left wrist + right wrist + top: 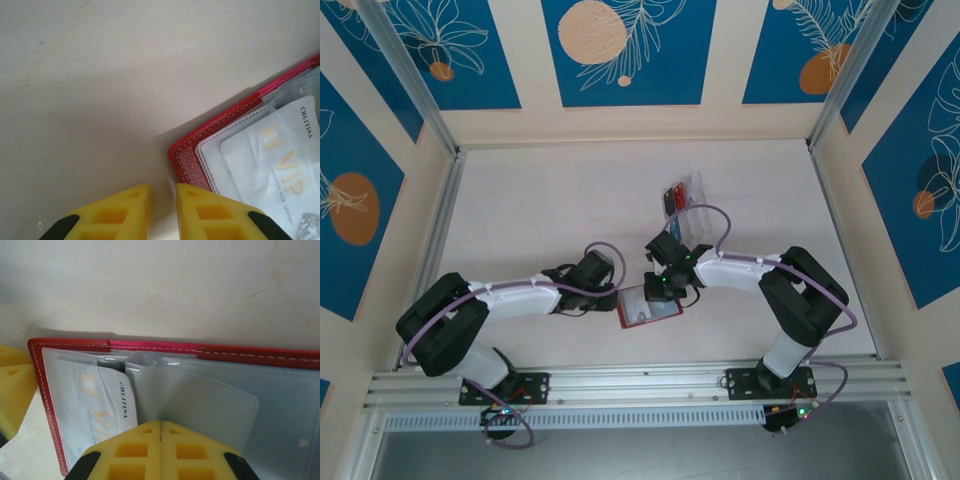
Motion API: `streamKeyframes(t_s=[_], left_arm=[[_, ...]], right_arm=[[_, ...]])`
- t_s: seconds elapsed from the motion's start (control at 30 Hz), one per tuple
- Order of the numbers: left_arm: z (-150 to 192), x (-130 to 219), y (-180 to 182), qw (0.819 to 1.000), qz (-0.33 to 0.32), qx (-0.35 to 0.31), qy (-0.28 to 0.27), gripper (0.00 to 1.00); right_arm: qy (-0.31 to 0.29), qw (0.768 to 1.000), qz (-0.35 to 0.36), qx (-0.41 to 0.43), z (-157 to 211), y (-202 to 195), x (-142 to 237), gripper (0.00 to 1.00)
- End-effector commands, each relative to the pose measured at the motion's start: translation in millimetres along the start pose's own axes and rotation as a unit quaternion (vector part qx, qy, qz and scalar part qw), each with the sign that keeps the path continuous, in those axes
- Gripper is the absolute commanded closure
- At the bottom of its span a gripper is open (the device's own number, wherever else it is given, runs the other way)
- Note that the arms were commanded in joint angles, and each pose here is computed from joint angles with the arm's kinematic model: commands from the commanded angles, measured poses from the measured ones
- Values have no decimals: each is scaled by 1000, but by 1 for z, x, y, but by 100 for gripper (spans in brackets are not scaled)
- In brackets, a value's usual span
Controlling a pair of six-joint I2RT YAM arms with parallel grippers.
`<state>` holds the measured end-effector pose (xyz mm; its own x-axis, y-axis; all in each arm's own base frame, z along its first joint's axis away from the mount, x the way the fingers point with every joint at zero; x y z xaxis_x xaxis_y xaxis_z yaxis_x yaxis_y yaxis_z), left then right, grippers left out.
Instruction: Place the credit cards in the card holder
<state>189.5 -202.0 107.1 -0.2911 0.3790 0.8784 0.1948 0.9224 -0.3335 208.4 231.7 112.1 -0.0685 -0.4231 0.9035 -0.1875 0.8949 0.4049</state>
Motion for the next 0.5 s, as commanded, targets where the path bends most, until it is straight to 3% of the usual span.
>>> streamKeyframes(t_s=[0.0,0.47], left_arm=[[4,-8,0,1000,-3,-8,13,80],[11,-21,-7,999,3,-16,28,81]], right_arm=[[8,1000,-13,12,0,12,-1,100],[21,1000,-9,12,3,32,-13,100]])
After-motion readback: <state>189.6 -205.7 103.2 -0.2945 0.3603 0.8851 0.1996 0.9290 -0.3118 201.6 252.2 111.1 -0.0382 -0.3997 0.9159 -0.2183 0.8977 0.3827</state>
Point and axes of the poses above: each hand's point on the last joint's axis, 136 mm out from that joint toward the fingers, its own x axis back along the fingers, its own y axis along the line the jaws close on, z = x × y, the point moved 10 cm from there along x, back along the fingers
